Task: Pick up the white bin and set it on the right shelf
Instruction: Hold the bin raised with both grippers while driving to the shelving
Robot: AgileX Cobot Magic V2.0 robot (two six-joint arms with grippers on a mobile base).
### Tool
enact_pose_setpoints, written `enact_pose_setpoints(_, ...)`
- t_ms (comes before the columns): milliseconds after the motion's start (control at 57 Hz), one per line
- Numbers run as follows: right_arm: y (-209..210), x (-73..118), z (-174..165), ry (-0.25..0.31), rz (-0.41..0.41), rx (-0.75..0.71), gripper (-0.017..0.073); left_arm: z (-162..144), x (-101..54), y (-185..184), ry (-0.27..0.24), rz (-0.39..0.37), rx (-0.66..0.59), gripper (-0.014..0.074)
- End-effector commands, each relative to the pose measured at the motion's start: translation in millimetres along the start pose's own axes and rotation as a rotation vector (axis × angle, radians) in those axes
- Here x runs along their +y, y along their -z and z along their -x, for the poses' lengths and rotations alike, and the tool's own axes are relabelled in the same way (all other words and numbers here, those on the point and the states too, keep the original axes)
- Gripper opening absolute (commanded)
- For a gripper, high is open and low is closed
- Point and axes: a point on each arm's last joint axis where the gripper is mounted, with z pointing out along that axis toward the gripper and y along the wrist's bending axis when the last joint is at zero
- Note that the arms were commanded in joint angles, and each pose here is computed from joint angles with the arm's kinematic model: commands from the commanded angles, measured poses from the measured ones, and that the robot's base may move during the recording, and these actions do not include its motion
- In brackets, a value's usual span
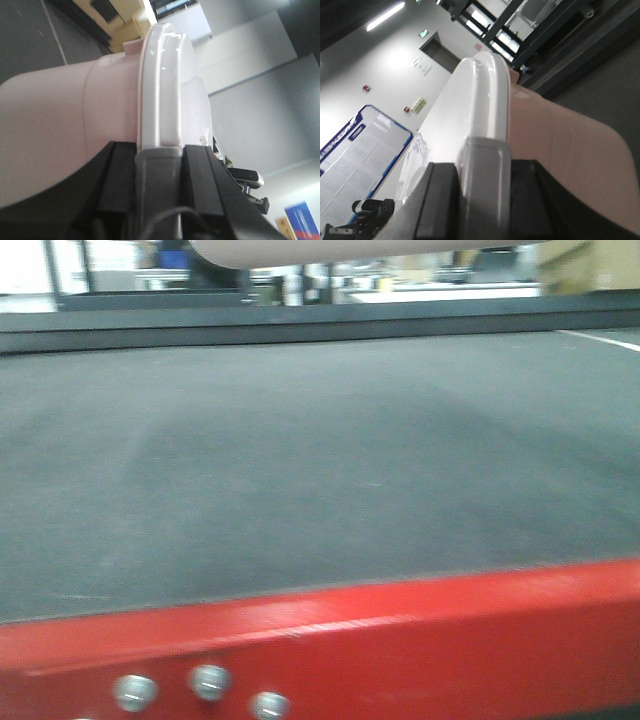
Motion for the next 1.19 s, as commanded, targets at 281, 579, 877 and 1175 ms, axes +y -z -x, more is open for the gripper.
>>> enact_pose_setpoints(281,5.0,35.6,2.1,-0.003,0.131,-0.026,0.0062,-29.7,-60.0,0.8,-0.070,-0.275,0.227,-0.0126)
enact_pose_setpoints(579,4.9,34.1,3.6,-0.004,0.114,-0.042,0.0062,-29.7,-60.0,0.8,-0.070,-0.275,0.227,-0.0126)
enact_pose_setpoints(877,4.9,34.1,3.6,-0.004,0.114,-0.042,0.0062,-29.7,-60.0,0.8,-0.070,-0.275,0.227,-0.0126)
enact_pose_setpoints(1175,4.9,34.1,3.6,-0.004,0.114,-0.042,0.0062,-29.7,-60.0,0.8,-0.070,-0.275,0.227,-0.0126)
